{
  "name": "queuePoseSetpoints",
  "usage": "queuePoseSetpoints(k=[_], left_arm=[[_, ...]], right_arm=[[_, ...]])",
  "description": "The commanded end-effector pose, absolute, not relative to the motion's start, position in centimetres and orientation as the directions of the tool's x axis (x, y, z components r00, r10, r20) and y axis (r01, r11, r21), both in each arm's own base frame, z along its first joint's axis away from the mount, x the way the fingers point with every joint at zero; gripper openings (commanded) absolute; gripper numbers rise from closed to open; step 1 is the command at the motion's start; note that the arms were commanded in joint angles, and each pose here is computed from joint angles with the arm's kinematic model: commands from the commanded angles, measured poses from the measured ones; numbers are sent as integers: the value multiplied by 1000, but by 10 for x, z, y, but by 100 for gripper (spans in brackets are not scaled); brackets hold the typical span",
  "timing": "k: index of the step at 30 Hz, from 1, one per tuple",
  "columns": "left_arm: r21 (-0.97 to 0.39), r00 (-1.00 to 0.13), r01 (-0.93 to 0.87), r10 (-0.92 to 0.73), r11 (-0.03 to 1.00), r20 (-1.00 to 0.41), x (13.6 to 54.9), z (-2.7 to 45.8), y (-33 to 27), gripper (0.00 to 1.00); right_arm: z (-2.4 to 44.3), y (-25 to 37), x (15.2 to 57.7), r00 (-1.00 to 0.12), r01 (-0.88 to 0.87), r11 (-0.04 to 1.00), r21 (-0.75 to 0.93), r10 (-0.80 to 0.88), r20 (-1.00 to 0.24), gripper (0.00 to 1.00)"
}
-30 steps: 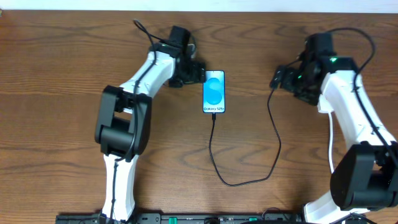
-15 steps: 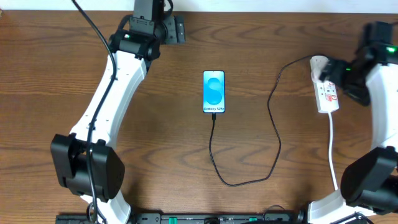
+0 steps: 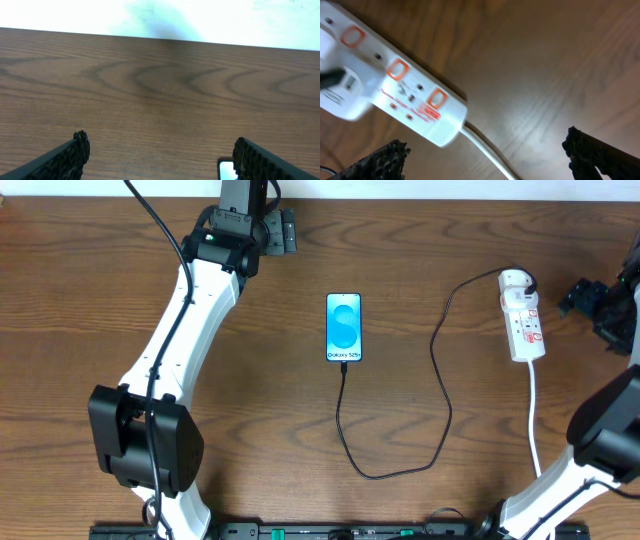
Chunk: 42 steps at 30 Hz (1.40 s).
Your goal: Plug charger to phone and switch on socket
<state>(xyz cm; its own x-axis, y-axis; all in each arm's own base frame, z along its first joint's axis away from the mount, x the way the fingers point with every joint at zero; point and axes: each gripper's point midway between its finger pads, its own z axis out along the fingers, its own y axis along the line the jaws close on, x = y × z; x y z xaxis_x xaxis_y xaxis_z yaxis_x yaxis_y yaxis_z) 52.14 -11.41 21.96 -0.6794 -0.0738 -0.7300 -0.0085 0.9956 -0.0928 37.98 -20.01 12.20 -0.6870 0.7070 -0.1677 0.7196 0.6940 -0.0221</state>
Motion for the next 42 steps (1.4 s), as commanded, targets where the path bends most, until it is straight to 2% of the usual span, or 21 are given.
queuePoseSetpoints(k=[1,6,14,20,24,42], left_arm=[[-74,-686,-11,-61,997,-725,521,215,-112,93],[-73,-686,-11,-61,997,-725,521,215,-112,93],[-74,-686,-11,-61,997,-725,521,215,-112,93],[-73,-686,-11,-61,997,-725,521,215,-112,93],[-74,-686,-11,-61,997,-725,521,215,-112,93],[-73,-686,-11,-61,997,-725,521,215,-112,93]], right_arm=[[116,-204,400,-710,695,718,-18,683,-172,99],[96,-209,418,-713,691,723,-9,679,-176,99],[51,-199,428,-721,686,726,50,688,-90,99],[16,-188,448,-716,679,708,193,697,-36,99],[0,-190,447,-691,706,677,206,722,-4,99],[-5,-174,425,-723,688,697,203,682,108,99]])
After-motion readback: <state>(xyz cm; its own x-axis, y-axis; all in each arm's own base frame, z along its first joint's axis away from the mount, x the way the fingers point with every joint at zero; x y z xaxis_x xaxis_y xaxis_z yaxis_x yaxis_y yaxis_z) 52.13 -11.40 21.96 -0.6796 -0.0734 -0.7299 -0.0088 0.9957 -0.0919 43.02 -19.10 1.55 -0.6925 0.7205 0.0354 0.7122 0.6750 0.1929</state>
